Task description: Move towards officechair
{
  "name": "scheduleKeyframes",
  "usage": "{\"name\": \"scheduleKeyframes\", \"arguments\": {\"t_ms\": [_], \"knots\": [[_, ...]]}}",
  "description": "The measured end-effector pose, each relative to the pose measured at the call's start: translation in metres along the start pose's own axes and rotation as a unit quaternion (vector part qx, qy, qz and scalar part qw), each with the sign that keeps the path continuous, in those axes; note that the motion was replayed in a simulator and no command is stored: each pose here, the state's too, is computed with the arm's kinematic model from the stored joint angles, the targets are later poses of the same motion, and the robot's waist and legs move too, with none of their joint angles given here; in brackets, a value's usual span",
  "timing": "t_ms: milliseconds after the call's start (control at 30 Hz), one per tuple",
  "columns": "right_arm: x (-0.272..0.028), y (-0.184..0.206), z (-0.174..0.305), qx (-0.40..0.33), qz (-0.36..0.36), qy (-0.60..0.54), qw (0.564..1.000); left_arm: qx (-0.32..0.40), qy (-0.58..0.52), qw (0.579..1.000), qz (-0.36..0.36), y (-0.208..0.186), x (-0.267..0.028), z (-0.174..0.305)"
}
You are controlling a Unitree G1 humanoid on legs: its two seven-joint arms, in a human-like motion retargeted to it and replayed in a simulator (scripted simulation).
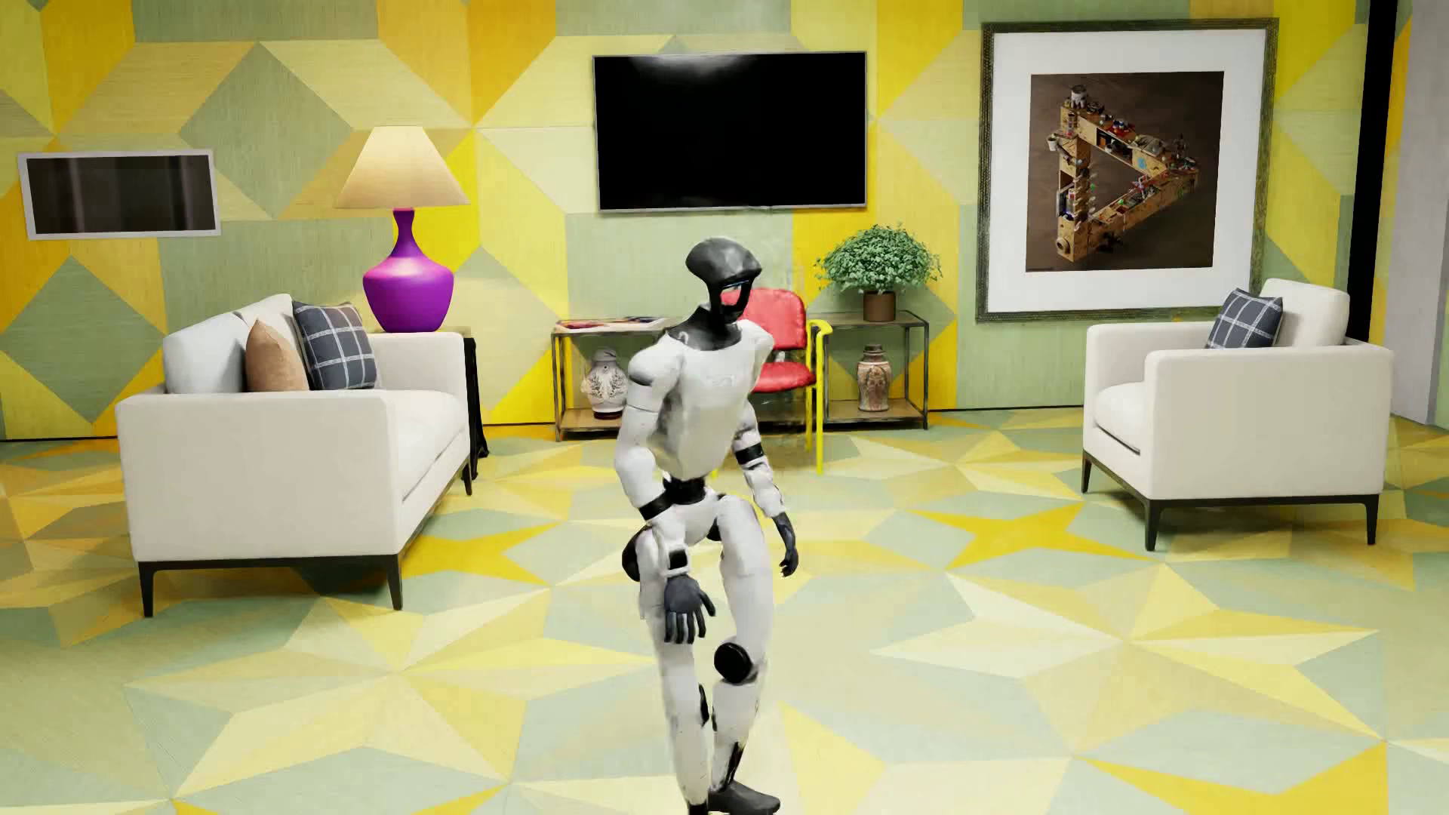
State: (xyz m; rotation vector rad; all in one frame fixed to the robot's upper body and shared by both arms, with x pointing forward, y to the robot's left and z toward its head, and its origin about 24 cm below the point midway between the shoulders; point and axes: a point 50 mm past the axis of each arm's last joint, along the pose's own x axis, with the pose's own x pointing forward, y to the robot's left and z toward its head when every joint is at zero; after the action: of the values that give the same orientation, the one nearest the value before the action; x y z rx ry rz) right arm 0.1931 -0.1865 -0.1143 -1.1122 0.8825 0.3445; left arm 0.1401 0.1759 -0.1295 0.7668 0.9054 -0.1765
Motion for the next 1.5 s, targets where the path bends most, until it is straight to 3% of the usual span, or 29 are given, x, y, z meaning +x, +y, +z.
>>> {"name": "scheduleKeyframes", "arguments": {"t_ms": [267,433,533,600,700,767,867,967,1033,1167,1233,1367,1500], "knots": [[-0.008,0.026,-0.031,0.026,0.03,0.052,0.998,-0.032,0.06,0.997,-0.02,-0.015,-0.007,-0.023],[-0.014,0.048,-0.045,0.024,0.078,0.079,0.994,-0.005,0.122,0.992,-0.042,-0.018,-0.012,-0.057],[-0.01,0.042,-0.051,-0.032,0.09,0.088,0.991,-0.051,0.127,0.99,-0.023,-0.015,-0.014,-0.056],[-0.002,0.023,-0.052,-0.075,0.076,0.096,0.99,-0.101,0.128,0.986,-0.015,-0.021,-0.019,-0.059],[0.004,-0.006,-0.046,-0.077,0.03,0.085,0.993,-0.076,0.148,0.986,-0.009,-0.015,-0.019,-0.065],[0.005,-0.023,-0.041,-0.04,-0.013,0.058,0.997,-0.039,0.149,0.988,-0.015,-0.005,-0.015,-0.067],[-0.004,-0.033,-0.055,0.037,-0.075,0.052,0.995,-0.058,0.12,0.991,0.006,0.01,-0.006,-0.052],[-0.021,-0.01,-0.103,0.139,-0.086,0.139,0.977,-0.009,0.026,1.0,0.013,0.014,0.002,-0.011],[-0.033,0.023,-0.128,0.178,-0.046,0.217,0.959,0.003,-0.04,0.999,0.006,0.009,0.001,0.013],[-0.055,0.098,-0.129,0.069,0.161,0.22,0.96,-0.046,-0.067,0.997,0.018,0.01,-0.007,0.018],[-0.061,0.122,-0.111,0.105,0.202,0.213,0.95,-0.098,-0.03,0.993,0.052,0.019,-0.009,0.002],[-0.064,0.131,-0.08,0.182,0.173,0.172,0.953,-0.137,-0.018,0.986,0.096,0.049,-0.01,-0.012],[-0.076,0.119,-0.101,0.175,0.104,0.177,0.963,-0.107,-0.104,0.981,0.123,0.078,0.0,0.042]]}}
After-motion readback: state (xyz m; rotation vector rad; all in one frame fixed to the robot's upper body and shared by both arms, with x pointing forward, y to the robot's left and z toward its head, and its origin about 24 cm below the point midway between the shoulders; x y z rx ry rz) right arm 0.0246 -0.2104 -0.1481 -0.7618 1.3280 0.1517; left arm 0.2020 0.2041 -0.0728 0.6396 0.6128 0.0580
